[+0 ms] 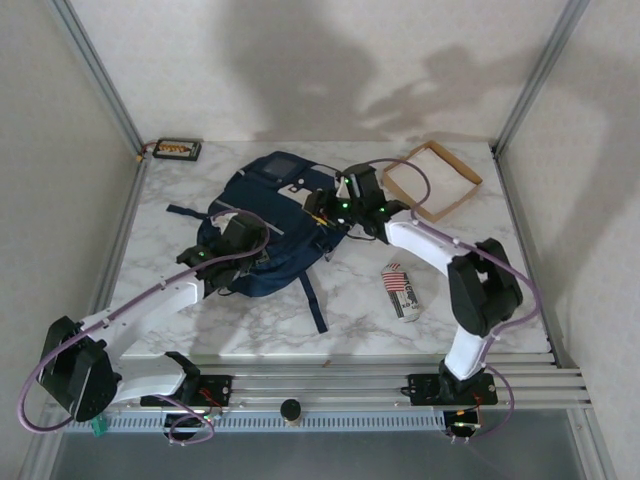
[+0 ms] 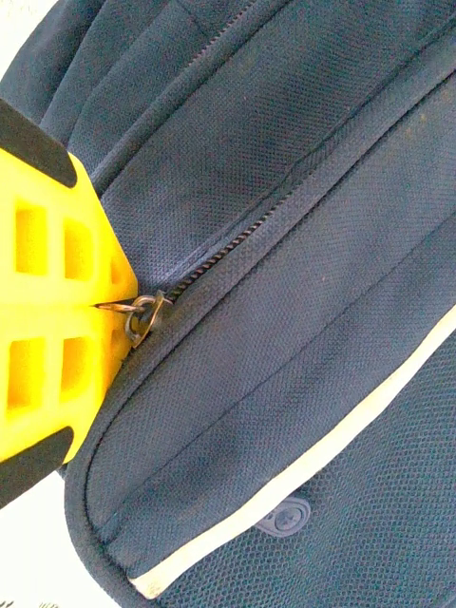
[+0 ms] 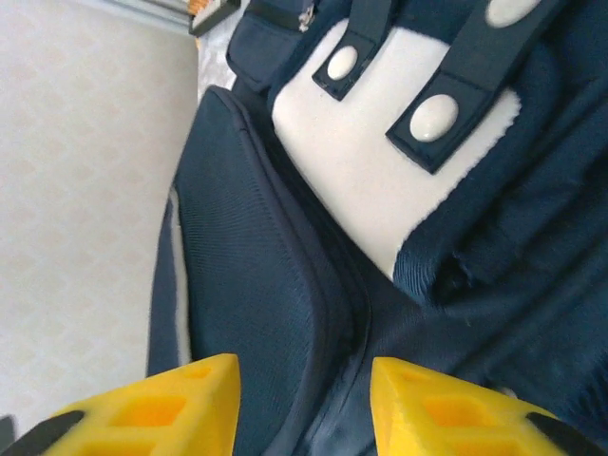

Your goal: Pack books, pencil case, and school supplies into a backpack

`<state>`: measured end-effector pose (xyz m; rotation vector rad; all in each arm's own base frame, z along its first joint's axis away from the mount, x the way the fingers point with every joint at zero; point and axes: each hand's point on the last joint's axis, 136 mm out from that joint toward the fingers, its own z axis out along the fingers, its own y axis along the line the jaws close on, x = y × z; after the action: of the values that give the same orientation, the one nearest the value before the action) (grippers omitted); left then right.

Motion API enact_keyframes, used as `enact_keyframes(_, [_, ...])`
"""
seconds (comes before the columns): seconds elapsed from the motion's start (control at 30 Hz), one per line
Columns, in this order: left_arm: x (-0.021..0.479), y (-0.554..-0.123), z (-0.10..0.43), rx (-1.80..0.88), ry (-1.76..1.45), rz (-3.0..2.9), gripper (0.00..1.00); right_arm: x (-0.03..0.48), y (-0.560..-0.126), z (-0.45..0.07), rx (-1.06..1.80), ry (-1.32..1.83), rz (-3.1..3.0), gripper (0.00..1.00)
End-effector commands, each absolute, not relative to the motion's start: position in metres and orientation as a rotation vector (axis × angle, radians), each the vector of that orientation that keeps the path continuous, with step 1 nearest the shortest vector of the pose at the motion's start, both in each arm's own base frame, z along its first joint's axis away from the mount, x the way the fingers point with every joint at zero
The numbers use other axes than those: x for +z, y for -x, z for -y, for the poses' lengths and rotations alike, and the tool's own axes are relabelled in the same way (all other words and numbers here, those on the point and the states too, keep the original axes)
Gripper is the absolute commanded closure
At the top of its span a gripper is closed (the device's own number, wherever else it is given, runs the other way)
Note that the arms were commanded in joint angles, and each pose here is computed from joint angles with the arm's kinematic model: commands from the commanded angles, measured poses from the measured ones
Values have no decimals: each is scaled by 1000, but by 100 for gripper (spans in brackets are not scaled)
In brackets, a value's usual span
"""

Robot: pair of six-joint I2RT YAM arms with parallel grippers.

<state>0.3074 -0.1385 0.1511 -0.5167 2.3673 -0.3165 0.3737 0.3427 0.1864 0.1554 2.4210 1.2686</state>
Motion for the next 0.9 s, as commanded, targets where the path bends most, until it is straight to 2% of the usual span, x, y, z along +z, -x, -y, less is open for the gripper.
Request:
enact_keyframes(0.0, [152,-314,141,-317,482,-2364,100,198,-351,-339,1238,-185,-2408,54])
enact_keyframes(0.17, [149,-313,143,-322,474,-2365,100,190,-315,-373,1402,-258,-2433,51])
enact_keyframes(0.43, [146,-312,144,-322,473,-2368,100,182,-312,-404,1462,-393,-2414,47])
enact_keyframes(0.57, [146,-312,144,-319,465,-2372,100,169,-319,-403,1433,-493,-2399,54])
enact_keyframes(0.67, [142,-311,143,-313,466,-2375,100,166,-325,-411,1387,-500,-2408,54])
enact_keyframes(0.73, [140,-312,142,-300,465,-2377,100,162,-329,-414,1398,-514,-2399,60])
enact_keyframes(0.87, [138,-313,136,-254,474,-2374,100,155,-333,-410,1329,-479,-2395,85])
